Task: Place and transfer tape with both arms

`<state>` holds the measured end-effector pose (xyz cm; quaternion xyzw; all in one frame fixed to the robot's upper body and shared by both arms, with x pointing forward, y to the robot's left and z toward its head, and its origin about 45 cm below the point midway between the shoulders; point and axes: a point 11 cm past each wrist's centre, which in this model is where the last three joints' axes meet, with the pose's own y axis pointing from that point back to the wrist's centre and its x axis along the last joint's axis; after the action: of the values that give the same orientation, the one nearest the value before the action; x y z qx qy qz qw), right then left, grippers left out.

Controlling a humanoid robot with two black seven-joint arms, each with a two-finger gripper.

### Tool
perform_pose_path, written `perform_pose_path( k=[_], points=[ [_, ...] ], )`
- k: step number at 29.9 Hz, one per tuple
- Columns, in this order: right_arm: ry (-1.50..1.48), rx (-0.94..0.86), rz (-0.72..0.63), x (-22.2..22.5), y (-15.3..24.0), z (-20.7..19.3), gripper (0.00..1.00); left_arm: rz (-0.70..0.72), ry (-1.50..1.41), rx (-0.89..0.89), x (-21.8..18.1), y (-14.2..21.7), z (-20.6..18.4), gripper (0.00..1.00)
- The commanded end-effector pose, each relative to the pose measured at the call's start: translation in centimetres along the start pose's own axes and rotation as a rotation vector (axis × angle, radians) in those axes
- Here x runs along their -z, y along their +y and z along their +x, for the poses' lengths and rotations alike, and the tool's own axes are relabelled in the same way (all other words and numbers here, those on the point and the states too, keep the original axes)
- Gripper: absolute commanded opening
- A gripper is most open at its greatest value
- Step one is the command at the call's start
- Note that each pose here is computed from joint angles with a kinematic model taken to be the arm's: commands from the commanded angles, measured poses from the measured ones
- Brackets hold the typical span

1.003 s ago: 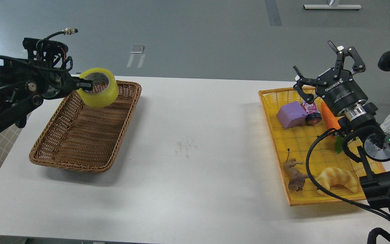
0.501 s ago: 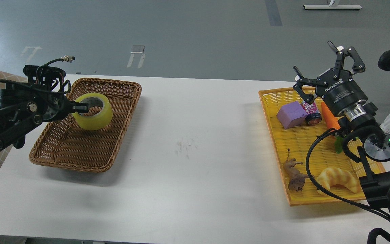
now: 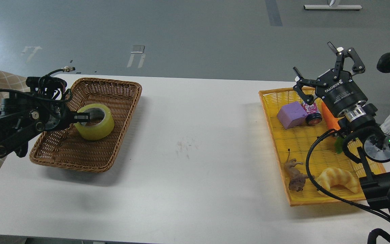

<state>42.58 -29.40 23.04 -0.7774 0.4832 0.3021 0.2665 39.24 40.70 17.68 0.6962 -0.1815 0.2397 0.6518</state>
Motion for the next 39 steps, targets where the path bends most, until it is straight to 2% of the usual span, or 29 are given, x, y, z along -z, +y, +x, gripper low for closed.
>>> perform_pose_path(
  k=[1, 2, 4, 5, 6, 14, 23, 28, 29, 31, 33, 39],
  points=[
    [0.0, -0.001, 0.0, 0.0, 0.0, 0.0, 1.0, -0.009, 0.008, 0.005, -0.5, -0.2, -0.1, 0.5],
    [0.0, -0.001, -0.002, -0.1, 0.0, 0.0, 1.0, -0.018, 0.015, 0.008, -0.8, -0.2, -0.2, 0.61],
    [0.0, -0.001, 0.0, 0.0, 0.0, 0.0, 1.0, -0.022, 0.023, 0.012, -0.9, -0.3, -0.2, 0.64],
    [-0.001, 0.001, 0.0, -0.1, 0.0, 0.0, 1.0, -0.029, 0.032, 0.011, -0.9, -0.2, -0.2, 0.7],
    [-0.001, 0.001, 0.0, -0.1, 0.0, 0.0, 1.0, -0.031, 0.035, 0.011, -1.0, -0.2, -0.1, 0.72],
    [-0.001, 0.002, 0.001, 0.0, -0.1, -0.1, 1.0, -0.085, 0.109, -0.021, -1.6, 0.9, 2.1, 0.78],
    [0.003, 0.011, 0.006, 0.2, -0.3, -0.4, 1.0, -0.302, 0.327, -0.121, -5.2, 5.2, 9.5, 0.79],
    [0.012, 0.028, 0.018, 0.9, -0.8, -1.0, 1.0, -0.589, 0.606, -0.176, -7.8, 9.2, 14.2, 0.92],
    [0.012, 0.028, 0.018, 0.9, -0.8, -1.0, 1.0, -0.59, 0.607, -0.176, -7.8, 9.2, 14.2, 0.92],
    [0.018, 0.034, 0.021, 1.2, -1.0, -1.2, 1.0, -0.706, 0.693, -0.18, -9.2, 10.6, 15.6, 0.97],
    [0.025, 0.043, 0.026, 1.6, -1.3, -1.5, 1.0, -0.852, 0.815, -0.171, -10.3, 12.2, 17.0, 0.98],
    [0.043, 0.08, 0.043, 2.9, -2.6, -3.0, 1.0, -1.1, 1.031, -0.072, -12.8, 13.5, 18.0, 0.98]
  ],
)
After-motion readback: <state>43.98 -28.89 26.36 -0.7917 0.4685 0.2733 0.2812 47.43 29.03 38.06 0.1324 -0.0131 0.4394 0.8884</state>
